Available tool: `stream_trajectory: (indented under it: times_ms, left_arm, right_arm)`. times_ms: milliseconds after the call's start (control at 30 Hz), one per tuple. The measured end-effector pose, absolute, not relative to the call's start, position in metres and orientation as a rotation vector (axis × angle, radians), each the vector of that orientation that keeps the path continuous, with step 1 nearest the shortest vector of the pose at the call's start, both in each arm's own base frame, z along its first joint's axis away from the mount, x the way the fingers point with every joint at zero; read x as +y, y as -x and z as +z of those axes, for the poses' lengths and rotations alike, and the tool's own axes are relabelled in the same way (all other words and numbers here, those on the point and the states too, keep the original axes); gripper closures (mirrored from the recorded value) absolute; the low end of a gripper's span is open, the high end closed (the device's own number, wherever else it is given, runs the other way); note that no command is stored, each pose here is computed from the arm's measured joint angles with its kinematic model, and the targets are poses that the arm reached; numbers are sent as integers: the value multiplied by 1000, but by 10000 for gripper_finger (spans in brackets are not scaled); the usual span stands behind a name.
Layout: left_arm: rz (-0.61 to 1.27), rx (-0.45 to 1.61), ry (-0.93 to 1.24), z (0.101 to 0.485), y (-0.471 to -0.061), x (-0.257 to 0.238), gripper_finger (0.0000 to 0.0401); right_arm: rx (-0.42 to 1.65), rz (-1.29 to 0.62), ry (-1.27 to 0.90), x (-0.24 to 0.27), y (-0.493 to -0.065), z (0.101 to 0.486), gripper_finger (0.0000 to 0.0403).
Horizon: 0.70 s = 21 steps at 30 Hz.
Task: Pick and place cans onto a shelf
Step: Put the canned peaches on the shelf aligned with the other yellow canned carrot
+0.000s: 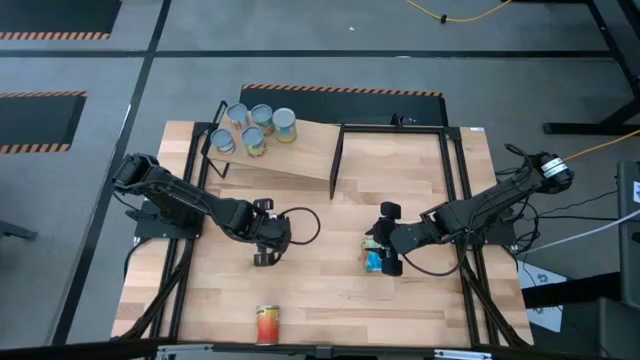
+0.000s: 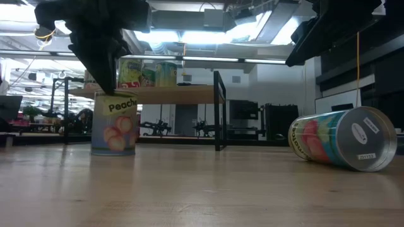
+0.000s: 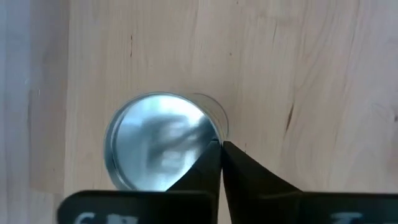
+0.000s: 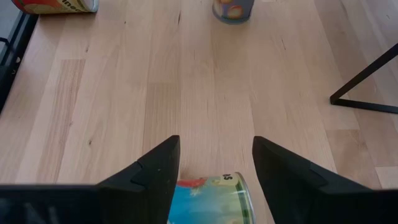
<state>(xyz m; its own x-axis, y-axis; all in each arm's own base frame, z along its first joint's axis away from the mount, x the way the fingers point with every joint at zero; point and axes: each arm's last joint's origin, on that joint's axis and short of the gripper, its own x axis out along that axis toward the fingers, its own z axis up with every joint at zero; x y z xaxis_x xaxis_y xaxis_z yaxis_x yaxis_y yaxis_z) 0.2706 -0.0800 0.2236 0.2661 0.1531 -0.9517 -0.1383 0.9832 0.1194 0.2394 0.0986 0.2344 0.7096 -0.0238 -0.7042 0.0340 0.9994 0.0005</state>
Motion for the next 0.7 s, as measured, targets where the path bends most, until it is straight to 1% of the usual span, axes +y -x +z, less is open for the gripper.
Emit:
stream_trajectory:
  times_ms: [267, 400, 533, 700]
  left_arm:
    - [205, 1277, -12, 226, -269, -78, 399]
    - [209, 1255, 8, 233, -266, -73, 400]
    - [210, 1191, 40, 247, -261, -67, 400]
    - [205, 1062, 95, 269, -256, -60, 401]
  right_arm:
    - [781, -32, -14, 99, -239, 234, 196]
    - [781, -32, -14, 99, -239, 234, 196]
    - [781, -32, -14, 99, -239, 234, 196]
    - [781, -32, -14, 99, -240, 234, 196]
